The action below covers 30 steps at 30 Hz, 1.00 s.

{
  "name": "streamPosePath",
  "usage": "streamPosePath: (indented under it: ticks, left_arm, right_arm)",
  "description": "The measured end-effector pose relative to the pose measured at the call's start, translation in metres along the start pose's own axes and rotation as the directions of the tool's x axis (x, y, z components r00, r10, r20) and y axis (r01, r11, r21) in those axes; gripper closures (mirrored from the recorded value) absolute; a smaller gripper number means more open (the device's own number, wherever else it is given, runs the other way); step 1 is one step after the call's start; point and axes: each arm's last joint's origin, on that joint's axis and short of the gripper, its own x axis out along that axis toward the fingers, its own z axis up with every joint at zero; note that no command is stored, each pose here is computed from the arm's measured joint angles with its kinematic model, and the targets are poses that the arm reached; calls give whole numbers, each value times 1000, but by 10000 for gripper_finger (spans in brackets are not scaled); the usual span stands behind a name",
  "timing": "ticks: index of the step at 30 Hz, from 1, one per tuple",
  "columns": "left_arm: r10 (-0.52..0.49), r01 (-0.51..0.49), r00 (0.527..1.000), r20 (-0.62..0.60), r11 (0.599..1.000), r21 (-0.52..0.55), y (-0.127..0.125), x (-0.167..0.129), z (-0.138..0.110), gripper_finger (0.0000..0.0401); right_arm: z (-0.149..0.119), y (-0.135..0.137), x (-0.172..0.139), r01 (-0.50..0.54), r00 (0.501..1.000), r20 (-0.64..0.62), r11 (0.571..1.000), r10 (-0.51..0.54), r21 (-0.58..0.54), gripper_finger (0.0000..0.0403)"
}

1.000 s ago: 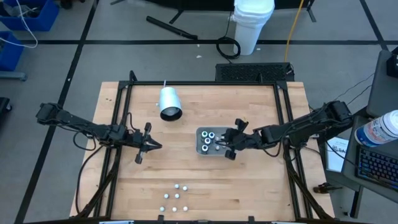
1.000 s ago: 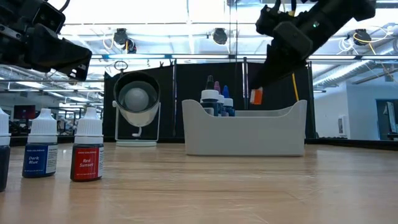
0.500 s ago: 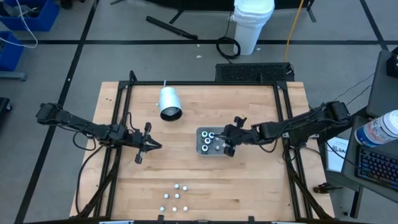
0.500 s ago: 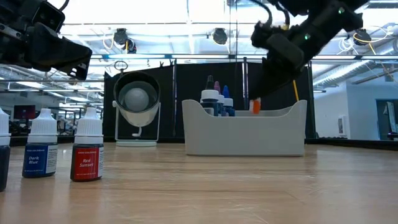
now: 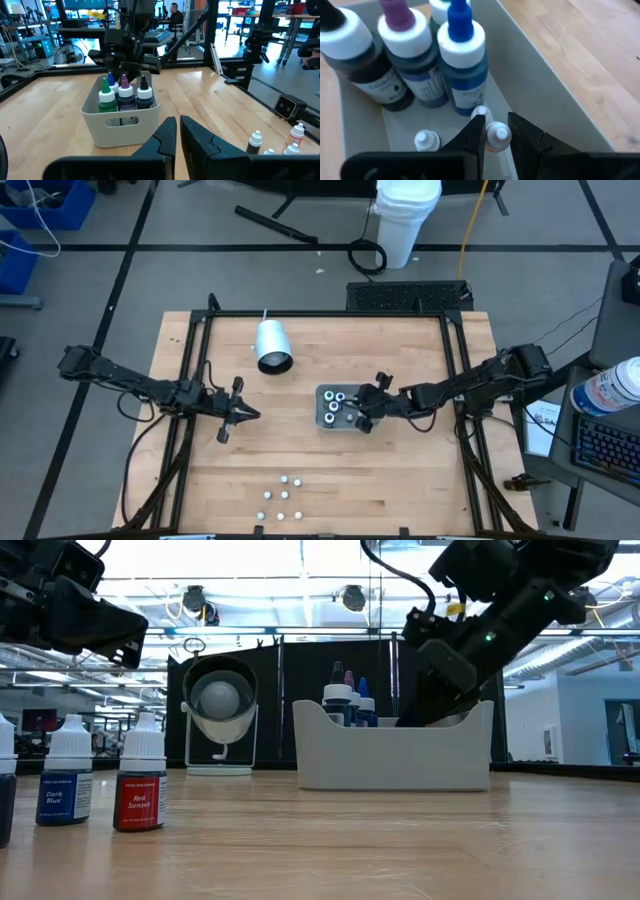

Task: Pick & Place food coloring
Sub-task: Put the top right small orange food coloring bottle into the white bin

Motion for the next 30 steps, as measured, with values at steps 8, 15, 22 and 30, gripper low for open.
streamPosePath:
  ticks: [8,15,22,30]
  left_arm:
    - [1,-1,1000,6,1000,30,0,0,1,368]
    - [1,-1,1000,7,995,100,0,0,1,368]
    - [1,-13,997,82,989,145,0,0,8,368]
    - [1,-22,994,111,981,191,0,-1,11,368]
  right_arm:
    - [2,-5,3,-26,999,-22,999,26,21,344]
    - [1,-6,3,-19,999,-36,999,21,44,347]
    - [1,-7,3,-49,997,-58,997,52,62,347]
    - [-1,-9,3,-2,997,-77,993,11,121,348]
